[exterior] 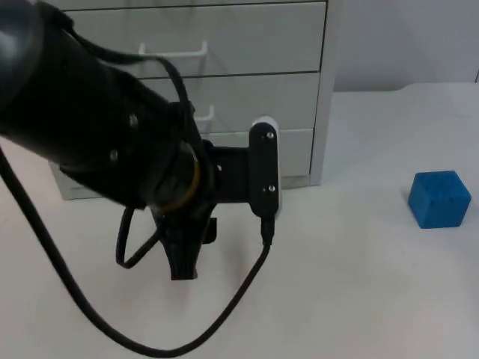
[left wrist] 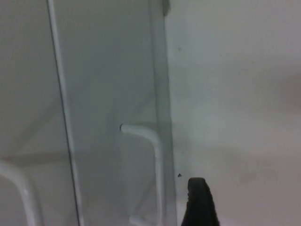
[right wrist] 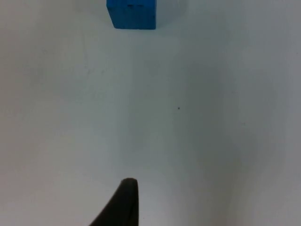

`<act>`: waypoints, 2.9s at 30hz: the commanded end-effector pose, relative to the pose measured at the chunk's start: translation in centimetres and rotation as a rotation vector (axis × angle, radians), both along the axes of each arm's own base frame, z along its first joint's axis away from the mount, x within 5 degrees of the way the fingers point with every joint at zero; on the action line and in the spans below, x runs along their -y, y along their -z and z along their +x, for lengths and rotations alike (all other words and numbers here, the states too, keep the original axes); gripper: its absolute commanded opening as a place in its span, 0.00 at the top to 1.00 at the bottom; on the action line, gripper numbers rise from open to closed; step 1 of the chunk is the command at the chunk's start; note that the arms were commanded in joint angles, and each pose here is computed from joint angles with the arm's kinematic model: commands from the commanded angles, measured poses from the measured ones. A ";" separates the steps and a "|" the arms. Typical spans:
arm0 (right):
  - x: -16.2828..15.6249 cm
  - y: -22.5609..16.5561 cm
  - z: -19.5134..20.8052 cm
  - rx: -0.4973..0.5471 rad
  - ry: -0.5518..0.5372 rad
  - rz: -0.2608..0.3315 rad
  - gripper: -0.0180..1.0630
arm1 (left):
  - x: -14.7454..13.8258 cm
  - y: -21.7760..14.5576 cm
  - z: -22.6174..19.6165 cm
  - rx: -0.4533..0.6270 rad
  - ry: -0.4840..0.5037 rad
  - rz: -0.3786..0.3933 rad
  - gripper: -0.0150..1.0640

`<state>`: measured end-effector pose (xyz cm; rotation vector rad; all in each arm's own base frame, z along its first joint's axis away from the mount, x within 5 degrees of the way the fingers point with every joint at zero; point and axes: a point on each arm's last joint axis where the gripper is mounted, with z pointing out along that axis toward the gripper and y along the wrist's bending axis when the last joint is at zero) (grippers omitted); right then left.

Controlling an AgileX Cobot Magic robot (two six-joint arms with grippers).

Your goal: Open the drawer with the left hand, place the block into the drawer with the right hand, then close the drawer with the left hand.

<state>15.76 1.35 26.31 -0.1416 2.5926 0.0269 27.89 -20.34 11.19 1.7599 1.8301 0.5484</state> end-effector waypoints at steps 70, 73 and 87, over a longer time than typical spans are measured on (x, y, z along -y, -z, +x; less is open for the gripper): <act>0.0 -0.3 0.2 0.028 0.016 0.010 0.01 | 1.8 0.8 -8.2 -0.218 0.026 -0.050 0.99; 0.0 -0.3 0.2 0.028 0.016 0.010 0.01 | 1.9 0.9 -8.5 -0.251 0.025 -0.068 0.99; 0.0 -0.3 0.2 0.028 0.016 0.010 0.01 | 2.0 1.7 -8.8 -0.293 0.139 0.006 0.99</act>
